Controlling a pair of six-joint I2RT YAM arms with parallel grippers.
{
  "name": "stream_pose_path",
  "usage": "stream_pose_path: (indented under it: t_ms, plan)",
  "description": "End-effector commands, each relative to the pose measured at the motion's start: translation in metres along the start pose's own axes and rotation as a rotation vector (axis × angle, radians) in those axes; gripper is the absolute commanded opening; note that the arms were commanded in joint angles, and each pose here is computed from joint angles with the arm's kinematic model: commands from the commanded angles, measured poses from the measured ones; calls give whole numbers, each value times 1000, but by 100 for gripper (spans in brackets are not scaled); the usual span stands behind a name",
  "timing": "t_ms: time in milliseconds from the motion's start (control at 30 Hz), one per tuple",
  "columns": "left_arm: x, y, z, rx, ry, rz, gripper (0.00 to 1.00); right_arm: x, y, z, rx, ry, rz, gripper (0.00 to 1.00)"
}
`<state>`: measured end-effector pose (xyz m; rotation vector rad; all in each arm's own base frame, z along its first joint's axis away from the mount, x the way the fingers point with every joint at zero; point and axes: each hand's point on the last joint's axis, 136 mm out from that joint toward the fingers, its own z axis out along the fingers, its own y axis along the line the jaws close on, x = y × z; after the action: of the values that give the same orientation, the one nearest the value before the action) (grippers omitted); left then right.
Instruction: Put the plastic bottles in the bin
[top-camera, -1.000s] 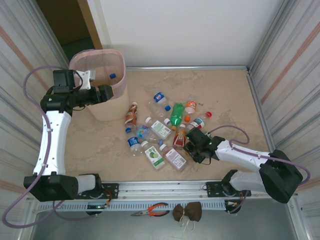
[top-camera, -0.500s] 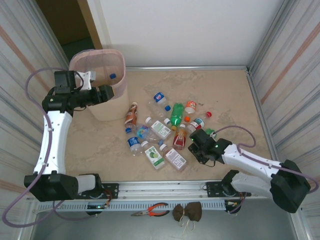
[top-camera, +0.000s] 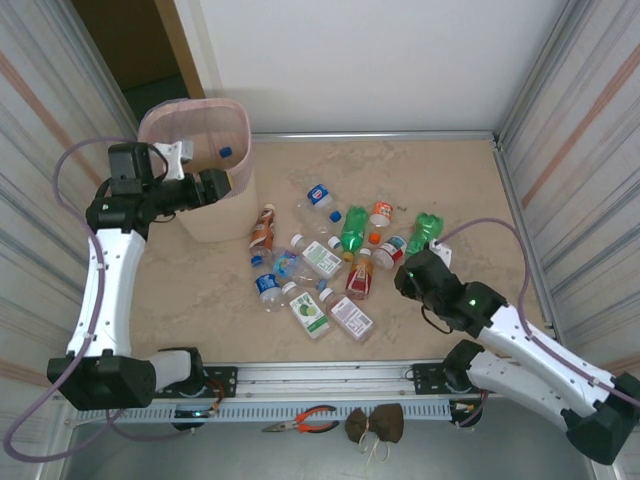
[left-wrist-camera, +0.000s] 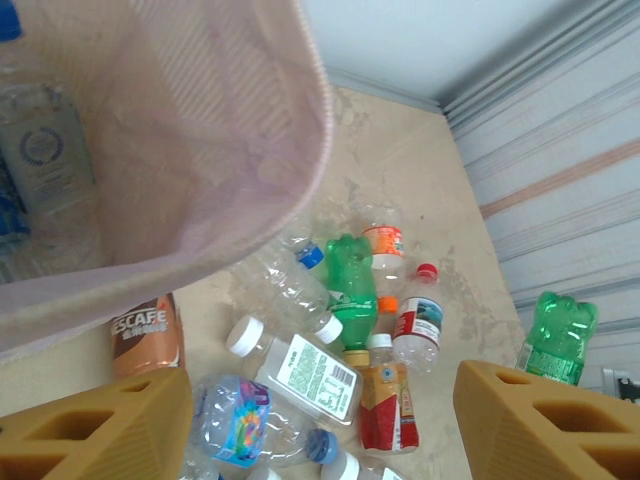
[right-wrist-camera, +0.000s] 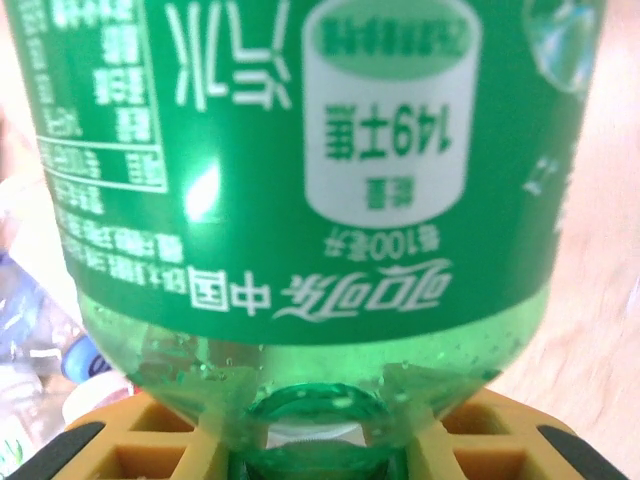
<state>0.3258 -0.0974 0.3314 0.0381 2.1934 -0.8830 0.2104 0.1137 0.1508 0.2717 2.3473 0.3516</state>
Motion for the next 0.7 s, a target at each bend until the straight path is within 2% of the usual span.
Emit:
stream_pose_path:
  t_ms: [0,100,167,300,367,533,667]
  plan:
    - [-4,-24,-7,88,-26,64,70,-33,14,-16,-56,-140,-403,15]
    - [-3,-34,-8,117,-22,105,69,-53,21,-24,-63,-232,-598,14]
    - [-1,-43,-9,133,-17,148,69,-60,26,-28,-72,-264,-754,11]
    - [5,-61,-11,166,2,220,69,-73,35,-33,-54,-313,-1023,11]
    - [10,-72,-11,200,23,243,69,-78,42,-35,-48,-327,-1159,10]
    - [23,-94,-9,252,76,307,69,-89,55,-33,-10,-325,-1454,0]
    - [36,-108,-8,254,132,373,69,-98,63,-32,35,-344,-1684,0]
